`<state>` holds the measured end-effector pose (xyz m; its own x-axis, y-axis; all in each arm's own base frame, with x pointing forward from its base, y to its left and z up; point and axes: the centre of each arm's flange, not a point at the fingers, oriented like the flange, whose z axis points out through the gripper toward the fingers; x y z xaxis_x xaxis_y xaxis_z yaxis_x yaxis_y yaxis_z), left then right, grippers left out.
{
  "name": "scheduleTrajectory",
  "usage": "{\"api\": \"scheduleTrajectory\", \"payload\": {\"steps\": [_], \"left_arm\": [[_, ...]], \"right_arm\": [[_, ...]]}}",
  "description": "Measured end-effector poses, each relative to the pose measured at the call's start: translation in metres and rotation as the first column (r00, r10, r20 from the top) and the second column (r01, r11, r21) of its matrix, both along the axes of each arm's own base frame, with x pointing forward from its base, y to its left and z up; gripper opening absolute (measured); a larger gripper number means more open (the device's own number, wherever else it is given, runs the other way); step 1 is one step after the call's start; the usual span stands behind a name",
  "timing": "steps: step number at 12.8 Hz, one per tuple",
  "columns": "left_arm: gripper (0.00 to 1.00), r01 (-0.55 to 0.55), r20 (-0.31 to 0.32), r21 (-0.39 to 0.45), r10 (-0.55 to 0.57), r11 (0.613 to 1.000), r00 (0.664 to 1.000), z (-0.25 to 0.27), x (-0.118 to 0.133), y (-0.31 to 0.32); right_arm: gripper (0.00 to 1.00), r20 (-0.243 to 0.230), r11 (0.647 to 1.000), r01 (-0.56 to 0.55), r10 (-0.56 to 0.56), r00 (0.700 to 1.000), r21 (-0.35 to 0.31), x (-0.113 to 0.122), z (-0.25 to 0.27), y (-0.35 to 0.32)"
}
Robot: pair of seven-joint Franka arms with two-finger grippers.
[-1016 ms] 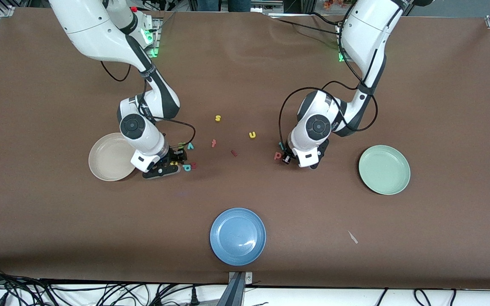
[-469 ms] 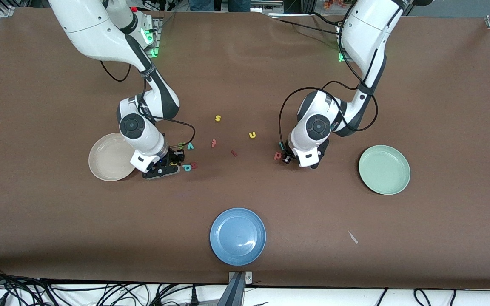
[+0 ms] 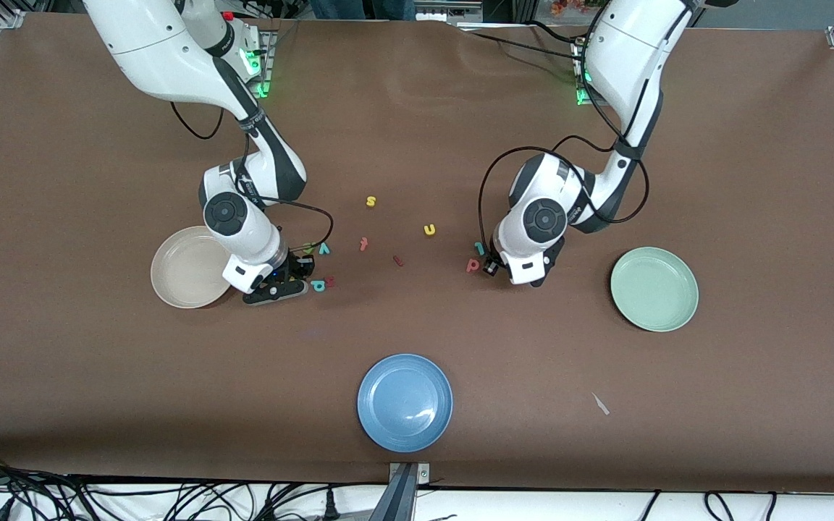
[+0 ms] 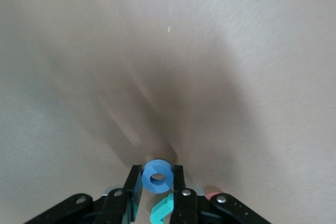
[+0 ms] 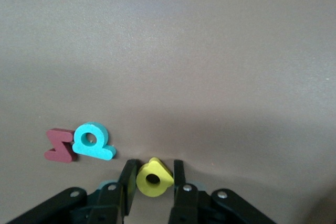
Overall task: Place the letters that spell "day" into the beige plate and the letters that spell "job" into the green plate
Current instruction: 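Grasp the yellow a with the right gripper while the left grasps blue o, then drop the yellow a on the beige plate while the left drops blue o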
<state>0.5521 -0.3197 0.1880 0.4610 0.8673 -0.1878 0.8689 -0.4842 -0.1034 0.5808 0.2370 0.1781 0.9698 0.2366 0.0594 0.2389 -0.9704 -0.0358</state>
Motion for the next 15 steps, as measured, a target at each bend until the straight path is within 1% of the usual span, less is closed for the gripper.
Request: {"api": "scheduleTrajectory", "payload": {"steps": [2,3,4,5,7,9,11,13,15], "left_arm": [[0.25,0.013,0.012,-0.021,-0.013,1.0,1.0,0.038,0.022,0.031],[0.25,0.037,0.006,-0.032,-0.037,0.999,0.999,0.062,0.032,0.056],[0.25,0.069,-0.008,-0.044,-0.069,0.997,0.998,0.083,0.039,0.085],[0.25,0.108,-0.027,-0.06,-0.11,0.992,0.994,0.099,0.044,0.117],[0.25,0.207,-0.057,-0.099,-0.213,0.973,0.975,0.114,0.051,0.186],[0.25,0.312,-0.063,-0.088,-0.318,0.946,0.946,0.113,0.056,0.26],[0.25,0.392,-0.044,-0.096,-0.397,0.915,0.917,0.108,0.058,0.313],[0.25,0.423,-0.025,-0.114,-0.429,0.899,0.903,0.089,0.057,0.346],[0.25,0.427,-0.035,-0.125,-0.434,0.896,0.9,0.051,0.056,0.353]], "right_arm": [[0.33,0.0,1.0,-0.004,0.004,1.0,0.0,0.0,0.0,0.0],[0.33,0.001,1.0,-0.01,0.01,1.0,-0.001,0.0,0.001,0.0],[0.33,-0.008,1.0,-0.017,0.016,1.0,-0.005,0.0,0.002,-0.001],[0.33,-0.028,1.0,-0.024,0.023,0.999,-0.015,0.0,0.005,-0.003],[0.33,-0.049,0.998,-0.052,0.05,0.998,-0.029,0.004,0.026,-0.01],[0.33,-0.05,0.995,-0.09,0.087,0.995,-0.046,0.011,0.046,-0.03],[0.33,-0.042,0.988,-0.138,0.135,0.99,-0.063,0.02,0.053,-0.055],[0.33,-0.04,0.978,-0.191,0.188,0.981,-0.08,0.028,0.056,-0.085],[0.33,-0.058,0.97,-0.226,0.222,0.973,-0.086,0.03,0.065,-0.115]]}}
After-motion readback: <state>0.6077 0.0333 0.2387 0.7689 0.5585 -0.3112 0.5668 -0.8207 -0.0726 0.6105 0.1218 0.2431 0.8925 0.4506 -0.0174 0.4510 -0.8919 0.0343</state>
